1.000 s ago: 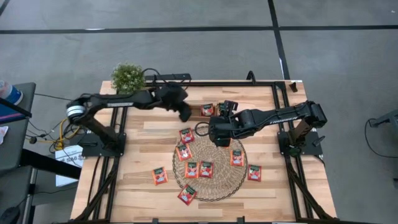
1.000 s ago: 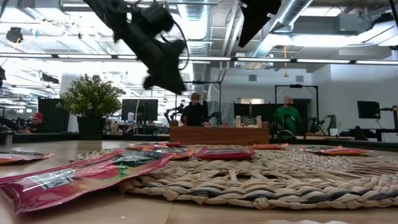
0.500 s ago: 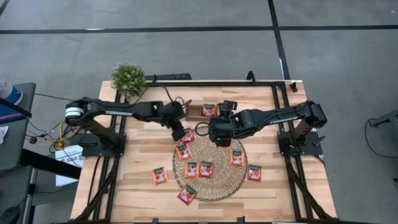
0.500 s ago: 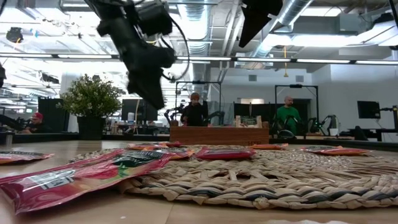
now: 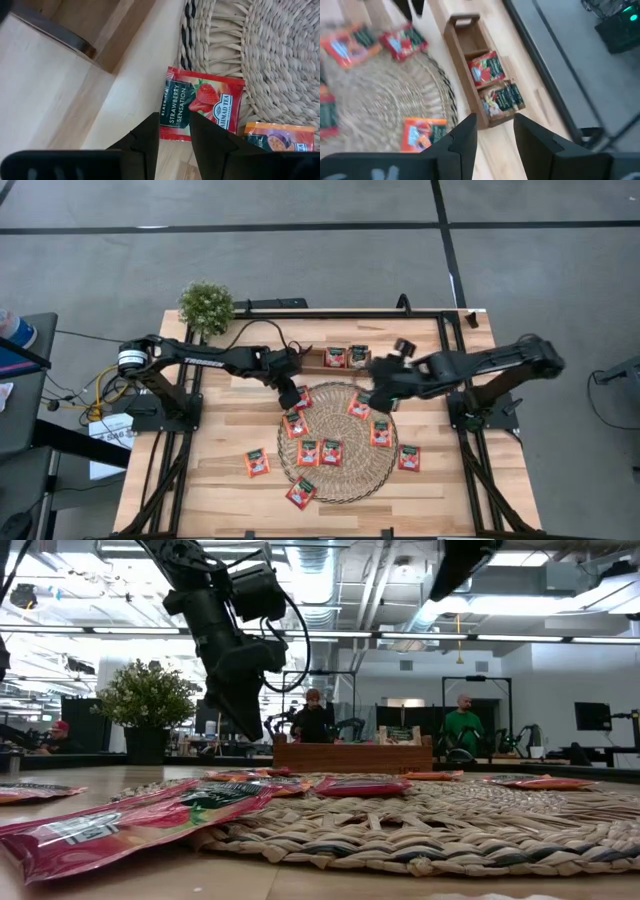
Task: Pick & Place Tea
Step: Put the red tea bag into the middle section of the wooden organizer
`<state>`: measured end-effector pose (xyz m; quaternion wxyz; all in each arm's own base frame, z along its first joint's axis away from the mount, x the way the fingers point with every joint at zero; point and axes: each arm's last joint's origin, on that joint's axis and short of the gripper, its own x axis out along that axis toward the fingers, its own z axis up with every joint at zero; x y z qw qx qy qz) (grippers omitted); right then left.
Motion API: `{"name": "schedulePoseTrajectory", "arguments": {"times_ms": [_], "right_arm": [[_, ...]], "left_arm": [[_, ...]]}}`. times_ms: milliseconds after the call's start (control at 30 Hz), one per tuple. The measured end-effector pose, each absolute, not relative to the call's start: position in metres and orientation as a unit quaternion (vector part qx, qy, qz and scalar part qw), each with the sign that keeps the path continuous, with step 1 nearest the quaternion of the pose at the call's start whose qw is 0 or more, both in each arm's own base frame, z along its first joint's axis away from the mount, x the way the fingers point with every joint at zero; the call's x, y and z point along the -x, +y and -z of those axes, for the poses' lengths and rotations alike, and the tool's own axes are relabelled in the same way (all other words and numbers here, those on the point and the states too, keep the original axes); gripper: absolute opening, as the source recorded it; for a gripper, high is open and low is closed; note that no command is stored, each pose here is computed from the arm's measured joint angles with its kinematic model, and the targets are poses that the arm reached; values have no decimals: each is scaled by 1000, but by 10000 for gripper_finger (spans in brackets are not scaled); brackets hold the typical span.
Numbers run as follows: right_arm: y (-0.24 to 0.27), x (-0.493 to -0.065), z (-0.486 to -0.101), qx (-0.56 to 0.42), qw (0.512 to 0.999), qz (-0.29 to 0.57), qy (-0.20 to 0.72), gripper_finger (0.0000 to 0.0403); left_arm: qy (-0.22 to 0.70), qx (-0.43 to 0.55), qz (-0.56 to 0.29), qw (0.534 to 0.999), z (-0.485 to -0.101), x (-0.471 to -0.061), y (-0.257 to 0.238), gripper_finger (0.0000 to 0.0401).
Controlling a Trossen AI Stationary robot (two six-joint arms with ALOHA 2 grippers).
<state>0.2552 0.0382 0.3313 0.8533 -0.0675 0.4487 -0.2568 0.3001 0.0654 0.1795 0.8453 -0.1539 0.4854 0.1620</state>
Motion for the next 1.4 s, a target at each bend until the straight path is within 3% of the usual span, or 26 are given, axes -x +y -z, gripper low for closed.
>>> {"name": "schedulePoseTrajectory", "arguments": {"times_ms": [233,467,800,1400], "right_arm": [[36,-206,-328,-27,910,248,332,121],[40,-181,-311,-95,936,223,255,121],[47,-186,-290,-100,942,208,244,121],[49,-190,-292,-107,946,203,228,120]], "left_arm": [[492,133,-150,847,-175,-302,66,99],[500,130,-153,842,-168,-304,68,99],[500,129,-155,842,-159,-309,74,99],[515,150,-132,833,-150,-307,87,99]]}}
